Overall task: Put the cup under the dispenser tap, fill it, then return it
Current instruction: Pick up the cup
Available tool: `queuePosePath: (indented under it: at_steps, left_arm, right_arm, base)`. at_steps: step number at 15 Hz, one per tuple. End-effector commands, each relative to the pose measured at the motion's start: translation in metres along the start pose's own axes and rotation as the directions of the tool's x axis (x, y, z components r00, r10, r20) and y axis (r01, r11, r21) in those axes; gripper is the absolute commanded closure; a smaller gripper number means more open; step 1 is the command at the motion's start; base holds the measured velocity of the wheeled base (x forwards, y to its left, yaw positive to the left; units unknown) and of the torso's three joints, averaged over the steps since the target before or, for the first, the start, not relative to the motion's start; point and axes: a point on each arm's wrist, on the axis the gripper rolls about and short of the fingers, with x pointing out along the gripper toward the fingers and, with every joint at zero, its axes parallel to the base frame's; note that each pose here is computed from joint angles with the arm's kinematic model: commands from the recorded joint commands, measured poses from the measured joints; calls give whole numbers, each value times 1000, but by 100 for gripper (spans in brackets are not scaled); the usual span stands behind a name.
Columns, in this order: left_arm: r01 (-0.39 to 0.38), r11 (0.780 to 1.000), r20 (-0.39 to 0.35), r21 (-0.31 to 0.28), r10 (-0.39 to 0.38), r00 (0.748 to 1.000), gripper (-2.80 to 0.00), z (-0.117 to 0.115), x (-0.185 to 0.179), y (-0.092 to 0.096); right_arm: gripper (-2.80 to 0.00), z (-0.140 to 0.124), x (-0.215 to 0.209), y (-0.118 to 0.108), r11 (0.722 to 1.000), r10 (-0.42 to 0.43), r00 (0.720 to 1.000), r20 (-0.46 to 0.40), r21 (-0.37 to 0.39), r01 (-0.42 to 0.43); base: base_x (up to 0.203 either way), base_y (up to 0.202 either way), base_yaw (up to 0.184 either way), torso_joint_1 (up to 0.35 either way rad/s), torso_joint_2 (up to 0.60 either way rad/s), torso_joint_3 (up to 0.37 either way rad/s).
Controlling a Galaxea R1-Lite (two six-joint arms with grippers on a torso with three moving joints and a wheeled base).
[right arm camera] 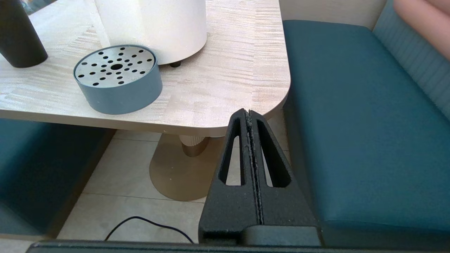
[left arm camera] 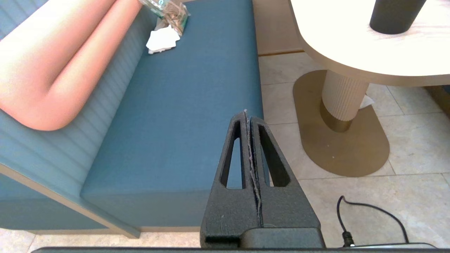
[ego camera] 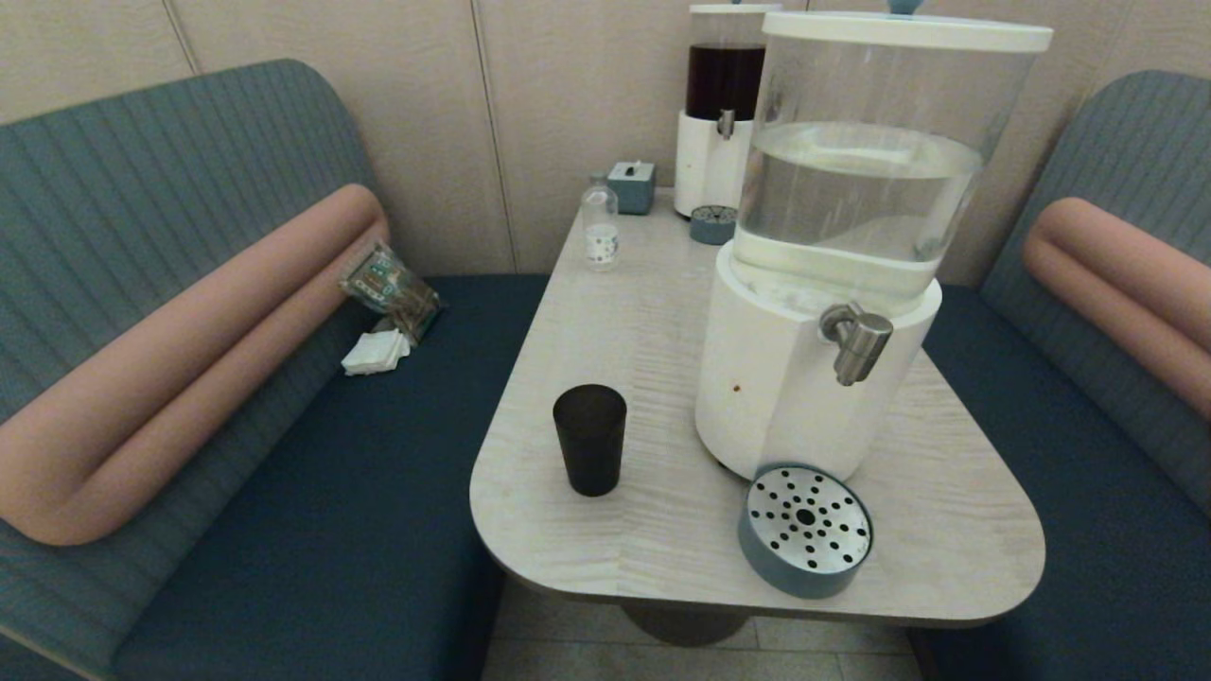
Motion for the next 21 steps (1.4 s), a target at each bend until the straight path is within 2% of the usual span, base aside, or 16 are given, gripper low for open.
queuePosePath:
  at_steps: [1,2,4,6,7,9,11,13,15,16,18,20,21]
  left_arm:
    - [-2,1000,7,-3,2,1000,0,3,-1,0]
    - [-2,1000,23,-6,2,1000,0,7,-2,1]
    - [-4,1000,104,-23,6,995,0,34,-12,4]
    - [15,997,211,-82,2,977,0,84,-25,9]
    - [33,993,211,-115,-8,977,0,105,-24,12]
    - [109,977,174,-181,-77,982,0,135,-10,15]
    - [215,951,82,-223,-202,976,0,145,16,14]
    - [326,910,-3,-255,-338,941,0,149,48,11]
    - [440,855,-28,-275,-465,885,0,151,82,9]
    - [482,832,-32,-274,-509,860,0,152,104,8]
    - [537,811,-21,-232,-556,831,0,151,148,7]
    - [600,788,52,-139,-600,799,0,144,191,4]
    - [633,769,93,-92,-626,774,0,139,208,3]
  right_arm:
    - [0,-4,1,0,1000,0,1000,-12,0,0]
    - [0,-4,1,0,1000,0,1000,-12,0,0]
    - [0,-4,1,0,1000,0,1000,-12,0,0]
    - [0,-4,1,0,1000,0,1000,-12,0,0]
    - [0,-4,1,0,1000,0,1000,-13,0,0]
    - [0,-4,1,0,1000,0,1000,-12,0,0]
    - [0,-4,1,0,1000,0,1000,-12,0,0]
    - [0,-4,1,0,1000,0,1000,-12,0,0]
    - [0,-4,1,0,1000,0,1000,-12,0,0]
    - [0,-4,1,0,1000,0,1000,-12,0,0]
    - [0,-4,1,0,1000,0,1000,-12,0,0]
    - [0,-4,1,0,1000,0,1000,-12,0,0]
    - [0,-4,1,0,1000,0,1000,-12,0,0]
  base:
    - [0,0,0,0,0,0]
    - [0,0,0,0,0,0]
    - [0,0,0,0,0,0]
    - [0,0,0,0,0,0]
    - [0,0,0,0,0,0]
    - [0,0,0,0,0,0]
    - [0,0,0,0,0,0]
    - [0,0,0,0,0,0]
    - [0,0,0,0,0,0]
    - [0,0,0,0,0,0]
    - [0,0,0,0,0,0]
    - [0,0,0,0,0,0]
    - [0,0,0,0,0,0]
